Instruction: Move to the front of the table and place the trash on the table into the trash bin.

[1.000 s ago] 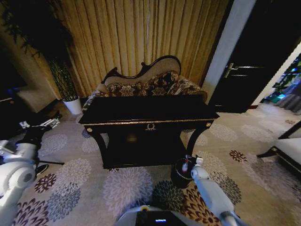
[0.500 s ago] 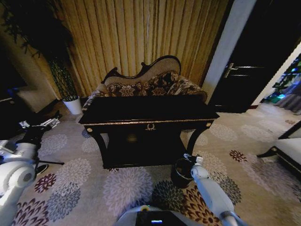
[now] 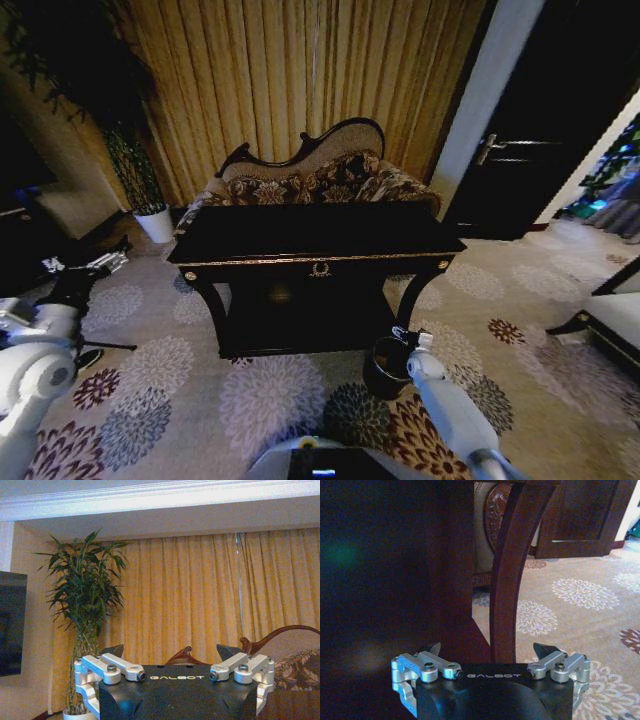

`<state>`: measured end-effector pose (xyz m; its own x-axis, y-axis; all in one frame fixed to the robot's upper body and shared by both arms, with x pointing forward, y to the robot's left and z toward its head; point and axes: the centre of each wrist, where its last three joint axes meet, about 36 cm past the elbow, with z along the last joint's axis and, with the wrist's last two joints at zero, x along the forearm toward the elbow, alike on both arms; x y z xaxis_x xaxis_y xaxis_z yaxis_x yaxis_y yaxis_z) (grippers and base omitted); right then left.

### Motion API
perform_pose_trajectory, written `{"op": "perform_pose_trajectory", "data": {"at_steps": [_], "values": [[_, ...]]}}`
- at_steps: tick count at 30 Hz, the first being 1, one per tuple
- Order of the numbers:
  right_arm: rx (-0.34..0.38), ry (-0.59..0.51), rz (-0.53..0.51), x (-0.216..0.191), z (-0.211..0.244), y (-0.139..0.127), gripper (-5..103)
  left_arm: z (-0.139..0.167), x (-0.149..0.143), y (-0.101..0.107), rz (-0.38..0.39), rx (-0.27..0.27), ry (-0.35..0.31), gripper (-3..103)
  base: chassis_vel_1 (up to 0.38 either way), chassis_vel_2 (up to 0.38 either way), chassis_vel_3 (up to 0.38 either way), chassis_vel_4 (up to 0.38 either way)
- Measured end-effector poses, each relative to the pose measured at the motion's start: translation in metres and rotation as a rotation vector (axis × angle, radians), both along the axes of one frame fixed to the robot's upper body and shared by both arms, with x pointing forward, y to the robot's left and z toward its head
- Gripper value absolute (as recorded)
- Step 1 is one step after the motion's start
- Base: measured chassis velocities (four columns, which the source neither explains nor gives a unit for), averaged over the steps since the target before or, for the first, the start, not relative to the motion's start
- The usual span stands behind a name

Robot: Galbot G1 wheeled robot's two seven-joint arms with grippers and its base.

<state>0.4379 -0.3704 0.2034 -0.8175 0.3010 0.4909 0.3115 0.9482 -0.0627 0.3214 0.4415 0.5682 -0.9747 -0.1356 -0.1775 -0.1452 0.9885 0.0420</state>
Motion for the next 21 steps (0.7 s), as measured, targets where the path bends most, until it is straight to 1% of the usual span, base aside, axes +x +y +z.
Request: {"op": "perform_pose_trajectory", "data": {"at_steps": [4,6,7,10,11,14,15,16,18,19,21], "values": [[0.007,-0.03,0.014,0.001,0.013,0.004,100,0.0,0.0,0.0,-0.002,0.0,-0.002,100,0.0,0.0,0.0,0.0],[0.008,-0.063,0.051,0.0,0.033,0.002,100,0.001,0.001,-0.001,-0.004,-0.001,-0.006,100,0.0,0.0,0.0,0.0],[0.008,-0.063,0.051,0.0,0.033,0.002,100,0.001,0.001,-0.001,-0.004,-0.001,-0.006,100,0.0,0.0,0.0,0.0],[0.001,-0.13,0.163,-0.014,0.064,-0.004,100,0.001,0.002,-0.001,-0.005,-0.003,-0.008,100,0.0,0.0,0.0,0.0],[0.001,-0.13,0.163,-0.014,0.064,-0.004,100,0.001,0.002,-0.001,-0.005,-0.003,-0.008,100,0.0,0.0,0.0,0.0],[-0.004,-0.234,0.214,-0.018,0.099,0.0,100,0.002,0.003,-0.001,-0.005,-0.006,-0.013,100,0.0,0.0,0.0,0.0],[-0.004,-0.234,0.214,-0.018,0.099,0.0,100,0.002,0.003,-0.001,-0.005,-0.006,-0.013,100,0.0,0.0,0.0,0.0],[-0.003,-0.282,0.234,-0.019,0.114,0.003,100,0.002,0.003,-0.001,-0.006,-0.007,-0.015,100,0.0,0.0,0.0,0.0],[0.027,-0.373,0.281,-0.021,0.151,0.016,100,0.003,0.004,-0.001,-0.008,-0.008,-0.02,100,0.0,0.0,0.0,0.0],[0.027,-0.373,0.281,-0.021,0.151,0.016,100,0.003,0.004,-0.001,-0.008,-0.008,-0.02,100,0.0,0.0,0.0,0.0],[0.058,-0.418,0.329,-0.024,0.186,0.028,100,0.004,0.006,-0.002,-0.011,-0.01,-0.026,100,0.0,0.0,0.0,0.0]]}}
